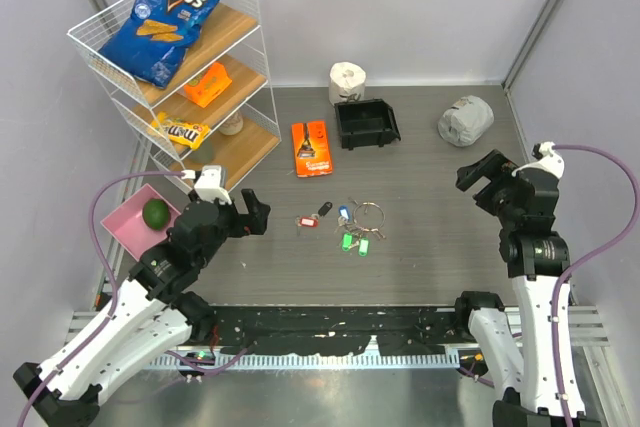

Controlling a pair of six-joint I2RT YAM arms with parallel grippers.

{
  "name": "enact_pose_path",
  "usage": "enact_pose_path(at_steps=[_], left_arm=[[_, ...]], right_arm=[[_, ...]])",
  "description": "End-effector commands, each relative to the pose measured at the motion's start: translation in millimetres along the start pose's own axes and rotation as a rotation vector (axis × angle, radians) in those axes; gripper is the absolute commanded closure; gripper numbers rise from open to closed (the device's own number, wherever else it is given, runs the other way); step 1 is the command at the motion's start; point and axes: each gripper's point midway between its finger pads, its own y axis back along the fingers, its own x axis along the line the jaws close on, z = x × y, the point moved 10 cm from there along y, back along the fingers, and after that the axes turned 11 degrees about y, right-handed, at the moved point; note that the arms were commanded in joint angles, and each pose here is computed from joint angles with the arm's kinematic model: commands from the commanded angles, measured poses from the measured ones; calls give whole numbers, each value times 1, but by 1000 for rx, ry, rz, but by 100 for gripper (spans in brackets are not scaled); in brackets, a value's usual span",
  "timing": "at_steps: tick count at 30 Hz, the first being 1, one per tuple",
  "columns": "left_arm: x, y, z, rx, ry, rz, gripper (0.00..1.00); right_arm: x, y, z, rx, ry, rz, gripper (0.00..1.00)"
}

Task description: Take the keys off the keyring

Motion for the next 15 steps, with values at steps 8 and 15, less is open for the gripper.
enact_pose_path(at_steps=[8, 15], left_arm=[[-1, 2, 5, -35, 1, -15, 0], [-6, -3, 0, 8, -32, -73, 0]], right_arm=[[-1, 7, 7, -86, 31, -5, 4], [-9, 4, -1, -95, 2, -72, 5]])
